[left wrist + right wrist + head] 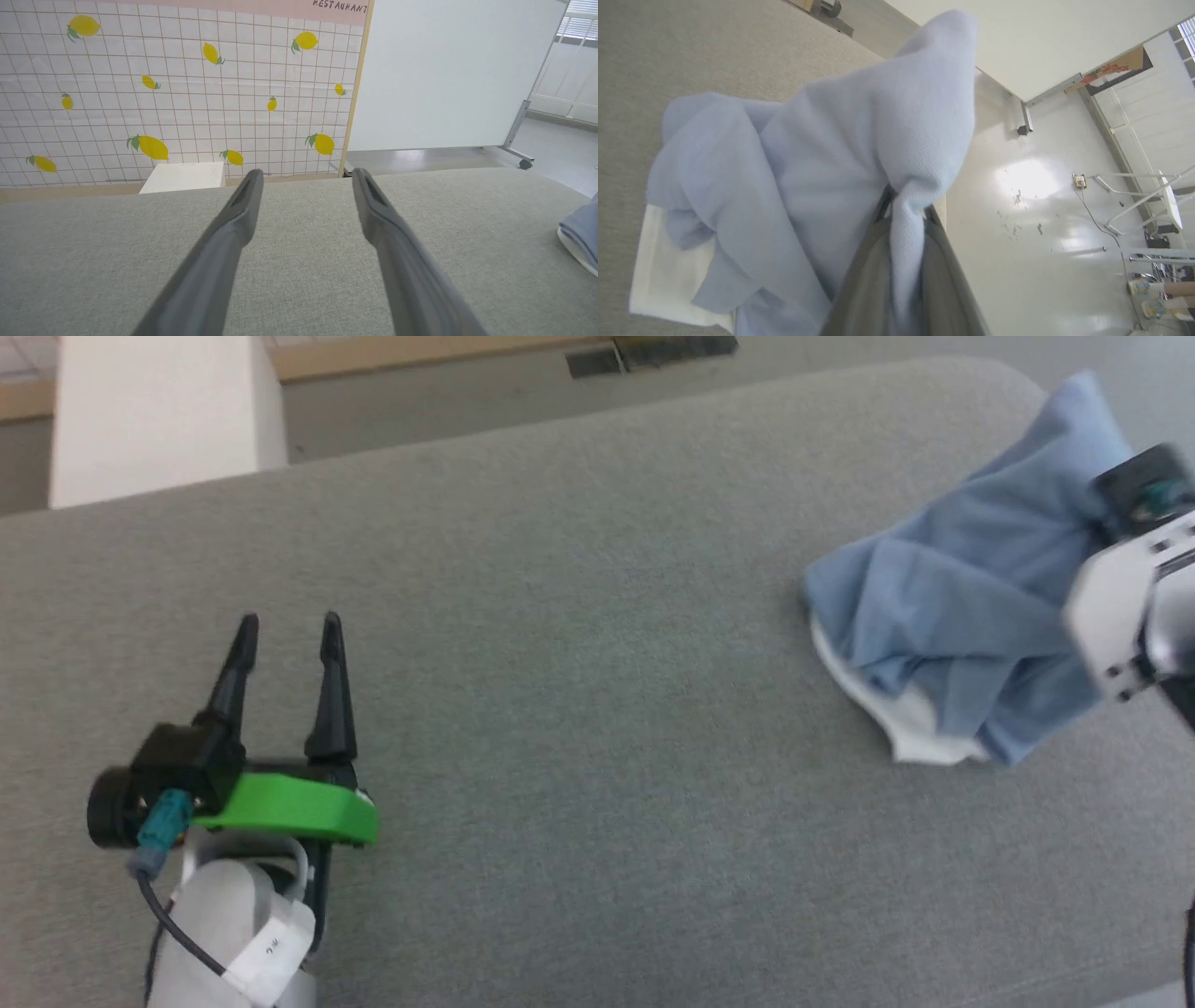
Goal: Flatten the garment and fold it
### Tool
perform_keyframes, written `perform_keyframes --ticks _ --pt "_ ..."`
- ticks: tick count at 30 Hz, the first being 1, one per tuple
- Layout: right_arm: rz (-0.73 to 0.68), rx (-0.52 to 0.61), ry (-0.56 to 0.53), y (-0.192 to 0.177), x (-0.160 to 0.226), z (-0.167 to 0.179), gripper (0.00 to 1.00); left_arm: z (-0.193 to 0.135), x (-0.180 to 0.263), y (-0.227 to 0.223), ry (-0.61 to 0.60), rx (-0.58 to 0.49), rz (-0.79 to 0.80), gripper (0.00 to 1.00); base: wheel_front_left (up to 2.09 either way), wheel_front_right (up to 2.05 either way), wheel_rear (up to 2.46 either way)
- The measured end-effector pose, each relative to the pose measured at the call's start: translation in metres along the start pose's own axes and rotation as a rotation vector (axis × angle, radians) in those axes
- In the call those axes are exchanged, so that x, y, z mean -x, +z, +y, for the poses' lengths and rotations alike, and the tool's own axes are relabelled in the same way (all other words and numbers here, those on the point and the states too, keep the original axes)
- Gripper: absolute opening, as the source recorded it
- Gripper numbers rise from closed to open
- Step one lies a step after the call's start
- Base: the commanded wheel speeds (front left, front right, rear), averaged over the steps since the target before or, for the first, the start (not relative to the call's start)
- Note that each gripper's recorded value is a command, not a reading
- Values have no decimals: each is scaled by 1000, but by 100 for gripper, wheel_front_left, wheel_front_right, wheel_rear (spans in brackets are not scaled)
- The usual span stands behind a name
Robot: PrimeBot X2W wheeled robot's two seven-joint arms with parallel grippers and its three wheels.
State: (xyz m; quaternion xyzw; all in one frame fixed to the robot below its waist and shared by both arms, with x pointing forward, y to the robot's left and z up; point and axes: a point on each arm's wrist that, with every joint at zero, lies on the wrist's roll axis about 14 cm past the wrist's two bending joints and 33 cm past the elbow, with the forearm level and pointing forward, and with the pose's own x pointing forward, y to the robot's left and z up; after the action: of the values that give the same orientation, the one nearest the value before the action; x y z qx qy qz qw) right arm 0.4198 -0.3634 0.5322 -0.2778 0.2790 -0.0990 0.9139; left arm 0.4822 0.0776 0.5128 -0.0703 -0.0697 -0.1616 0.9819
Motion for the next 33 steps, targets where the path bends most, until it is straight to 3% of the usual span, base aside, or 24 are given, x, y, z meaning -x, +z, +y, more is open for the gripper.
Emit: perform_keyframes --ticks 7,14,15,16,17,27,33 --pt "90 -51 -166 -44 -30 -52 0 -7 -31 -32 -61 -7 37 100 0 0 0" --pt "132 -96 -240 -72 -56 -60 0 -2 -36 -72 -68 13 114 100 0 0 0" --pt "135 -108 -249 -75 -58 -61 35 0 -35 -75 -62 13 121 100 0 0 0" --pt "136 -122 -256 -78 -60 -61 95 2 -33 -76 -55 12 126 100 0 0 0" --pt "141 -132 -262 -81 -60 -61 100 3 -32 -77 -50 14 129 100 0 0 0" --pt "35 -218 -296 -82 -34 -67 100 3 -1 -66 12 49 158 100 0 0 0" --pt "-182 -343 -241 -44 -9 -44 100 8 30 -38 62 47 139 100 0 0 0"
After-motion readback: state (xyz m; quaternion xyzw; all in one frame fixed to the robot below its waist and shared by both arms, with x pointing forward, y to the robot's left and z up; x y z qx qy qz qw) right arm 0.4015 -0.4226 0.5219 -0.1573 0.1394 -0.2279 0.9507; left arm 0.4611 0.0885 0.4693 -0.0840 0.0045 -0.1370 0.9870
